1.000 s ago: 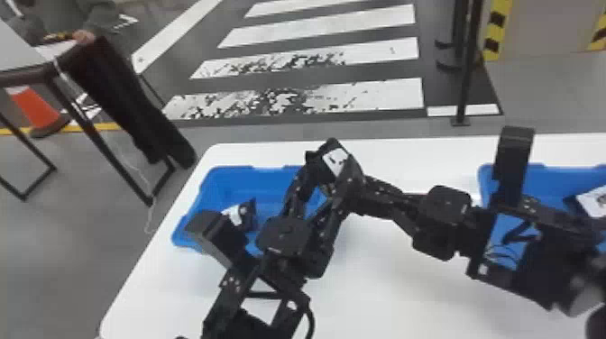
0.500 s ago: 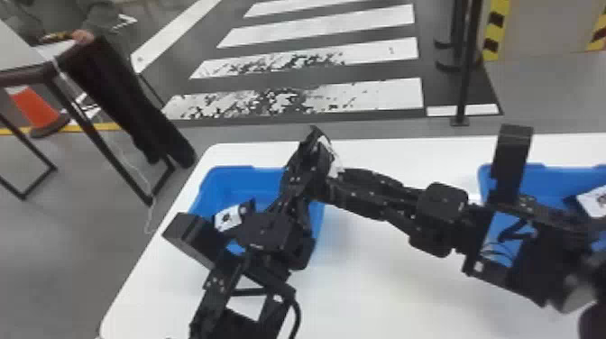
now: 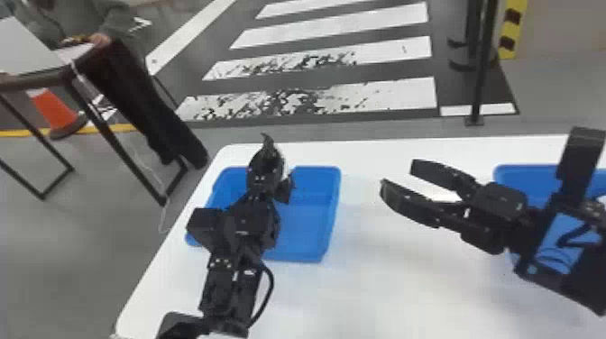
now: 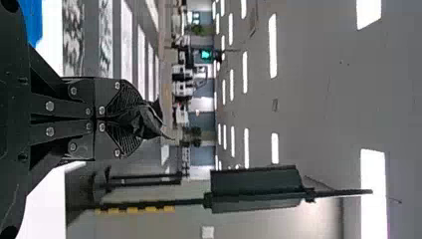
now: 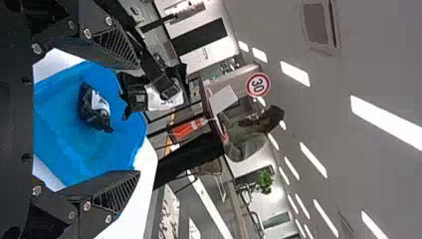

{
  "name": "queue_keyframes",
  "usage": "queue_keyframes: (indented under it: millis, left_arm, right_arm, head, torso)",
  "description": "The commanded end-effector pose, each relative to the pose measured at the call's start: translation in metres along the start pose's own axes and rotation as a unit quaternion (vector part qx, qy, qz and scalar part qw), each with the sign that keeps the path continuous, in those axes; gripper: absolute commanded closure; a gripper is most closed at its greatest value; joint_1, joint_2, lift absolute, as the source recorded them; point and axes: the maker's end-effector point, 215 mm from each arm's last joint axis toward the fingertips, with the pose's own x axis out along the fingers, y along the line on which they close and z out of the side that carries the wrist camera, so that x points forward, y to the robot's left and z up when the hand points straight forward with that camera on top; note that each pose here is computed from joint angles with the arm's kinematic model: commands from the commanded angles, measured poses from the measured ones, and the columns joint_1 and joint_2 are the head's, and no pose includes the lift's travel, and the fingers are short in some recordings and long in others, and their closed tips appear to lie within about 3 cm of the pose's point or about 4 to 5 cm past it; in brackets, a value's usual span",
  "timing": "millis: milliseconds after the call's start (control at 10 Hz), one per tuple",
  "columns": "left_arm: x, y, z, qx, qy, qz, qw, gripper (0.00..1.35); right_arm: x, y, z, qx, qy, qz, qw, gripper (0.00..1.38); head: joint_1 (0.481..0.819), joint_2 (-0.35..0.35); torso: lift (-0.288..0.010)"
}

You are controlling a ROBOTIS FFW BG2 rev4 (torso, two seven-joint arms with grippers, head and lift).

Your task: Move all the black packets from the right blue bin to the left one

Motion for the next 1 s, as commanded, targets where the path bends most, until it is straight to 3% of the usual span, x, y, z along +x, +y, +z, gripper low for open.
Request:
queue_keyframes:
  millis: [0,100,200,300,400,500,800,900]
  left_arm:
    - [0.006,0.031,-0.029,0.057,-0.007,0.041,0.9975,1.12]
    - [0.002,0.047,-0.052,0.055,0.022,0.059,0.9965,0.54]
    - [-0.005,0.054,-0.054,0.049,0.023,0.065,0.9964,0.06]
    - [-0.014,0.050,-0.049,0.019,0.011,0.059,0.9980,0.07]
    - [-0.022,0.044,-0.035,-0.017,-0.012,0.054,0.9983,0.18]
    - [-0.029,0.033,-0.030,-0.053,-0.018,0.050,0.9972,0.23]
    - [-0.044,0.014,-0.006,-0.116,-0.039,0.029,0.9921,0.24]
    - [-0.050,0.006,0.002,-0.132,-0.042,0.022,0.9901,0.24]
  right_arm:
    - [-0.016,-0.023,0.006,-0.015,-0.002,-0.029,0.999,0.28]
    - [-0.033,-0.045,0.017,-0.030,-0.017,-0.055,0.998,0.25]
    - [-0.054,-0.066,0.025,-0.033,-0.028,-0.085,0.995,0.19]
    - [-0.081,-0.092,0.029,-0.047,-0.028,-0.130,0.990,0.13]
    - [-0.110,-0.112,0.038,-0.070,-0.022,-0.187,0.980,0.10]
    - [-0.145,-0.137,0.039,-0.086,-0.014,-0.254,0.963,0.10]
    - [-0.234,-0.178,0.020,-0.079,-0.006,-0.399,0.914,0.10]
    - [-0.251,-0.187,0.018,-0.081,-0.001,-0.422,0.903,0.11]
  head:
    - [0.688,0.350]
    - [0.687,0.350]
    - [0.693,0.350]
    - [0.695,0.350]
    - [0.695,0.318]
    - [0.695,0.293]
    - [0.695,0.126]
    - [0.695,0.086]
  torso:
    - [-0.168]
    - [-0.168]
    - [-0.168]
    - [-0.168]
    - [-0.168]
    - [-0.168]
    - [-0.168]
    - [-0.168]
